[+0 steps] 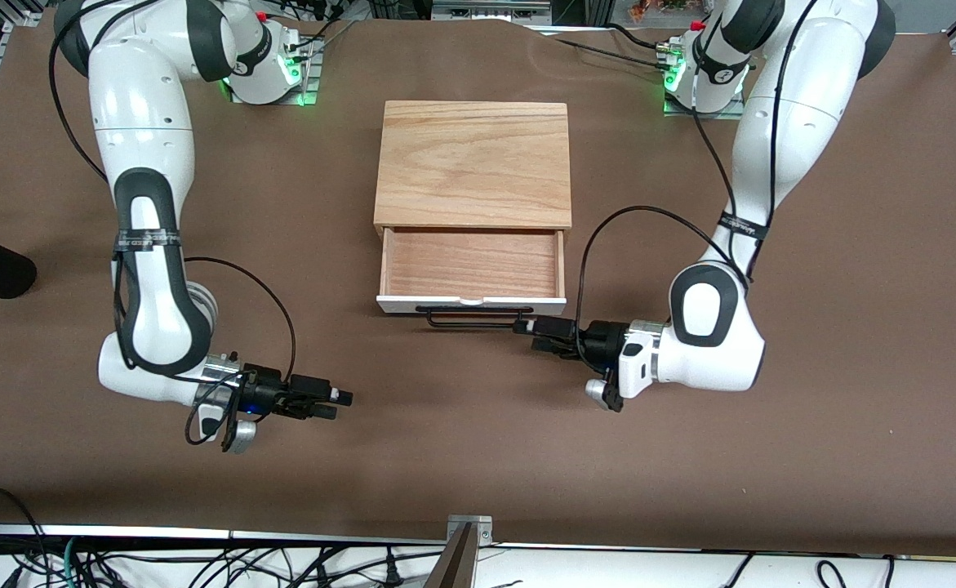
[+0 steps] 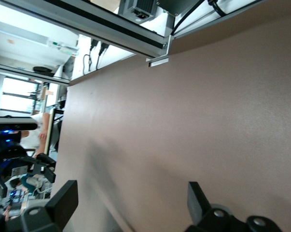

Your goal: Pull top drawer with both arms simultaneously

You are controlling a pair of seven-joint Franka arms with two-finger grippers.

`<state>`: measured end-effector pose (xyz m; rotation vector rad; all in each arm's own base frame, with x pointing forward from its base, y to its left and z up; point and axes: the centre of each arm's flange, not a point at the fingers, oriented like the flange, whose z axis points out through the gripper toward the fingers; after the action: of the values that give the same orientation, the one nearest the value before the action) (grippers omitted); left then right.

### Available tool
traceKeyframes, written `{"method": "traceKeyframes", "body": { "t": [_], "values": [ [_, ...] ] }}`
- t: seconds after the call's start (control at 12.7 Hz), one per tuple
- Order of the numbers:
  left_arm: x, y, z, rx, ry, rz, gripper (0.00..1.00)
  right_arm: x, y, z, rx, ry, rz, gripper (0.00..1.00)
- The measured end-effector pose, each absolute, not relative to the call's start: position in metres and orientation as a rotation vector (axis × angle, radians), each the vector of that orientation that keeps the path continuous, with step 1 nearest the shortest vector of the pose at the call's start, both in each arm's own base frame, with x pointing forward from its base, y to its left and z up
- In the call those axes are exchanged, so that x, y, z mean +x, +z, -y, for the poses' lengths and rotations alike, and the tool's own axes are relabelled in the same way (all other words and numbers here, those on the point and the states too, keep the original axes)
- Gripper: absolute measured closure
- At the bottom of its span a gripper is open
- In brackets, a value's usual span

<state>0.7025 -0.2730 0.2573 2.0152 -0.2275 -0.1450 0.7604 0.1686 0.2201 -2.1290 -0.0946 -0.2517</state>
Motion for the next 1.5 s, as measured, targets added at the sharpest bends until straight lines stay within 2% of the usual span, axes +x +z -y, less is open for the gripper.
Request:
{"method": "traceKeyframes", "body": {
  "t": [0.47,0.79,1.1,1.34,1.5],
  "values": [
    [0.716,0.290,0.225,2.229,-0.097,0.352,0.00,0.768,0.236,-0.170,-2.281,-0.266,0.005,0.00],
    [0.715,0.335,0.213,2.404,-0.080,0.448,0.00,0.772,0.304,-0.153,-2.577,-0.211,-0.131,0.00],
    [0.708,0.388,0.196,2.631,-0.087,0.469,0.00,0.751,0.357,-0.108,-2.839,-0.217,-0.054,0.00],
    [0.691,0.428,0.188,2.791,-0.153,0.459,0.00,0.734,0.385,-0.063,-2.979,-0.176,0.001,0.00],
    [0.677,0.463,0.183,2.902,-0.168,0.465,0.00,0.723,0.418,-0.045,-3.062,-0.207,0.046,0.00]
  ]
}}
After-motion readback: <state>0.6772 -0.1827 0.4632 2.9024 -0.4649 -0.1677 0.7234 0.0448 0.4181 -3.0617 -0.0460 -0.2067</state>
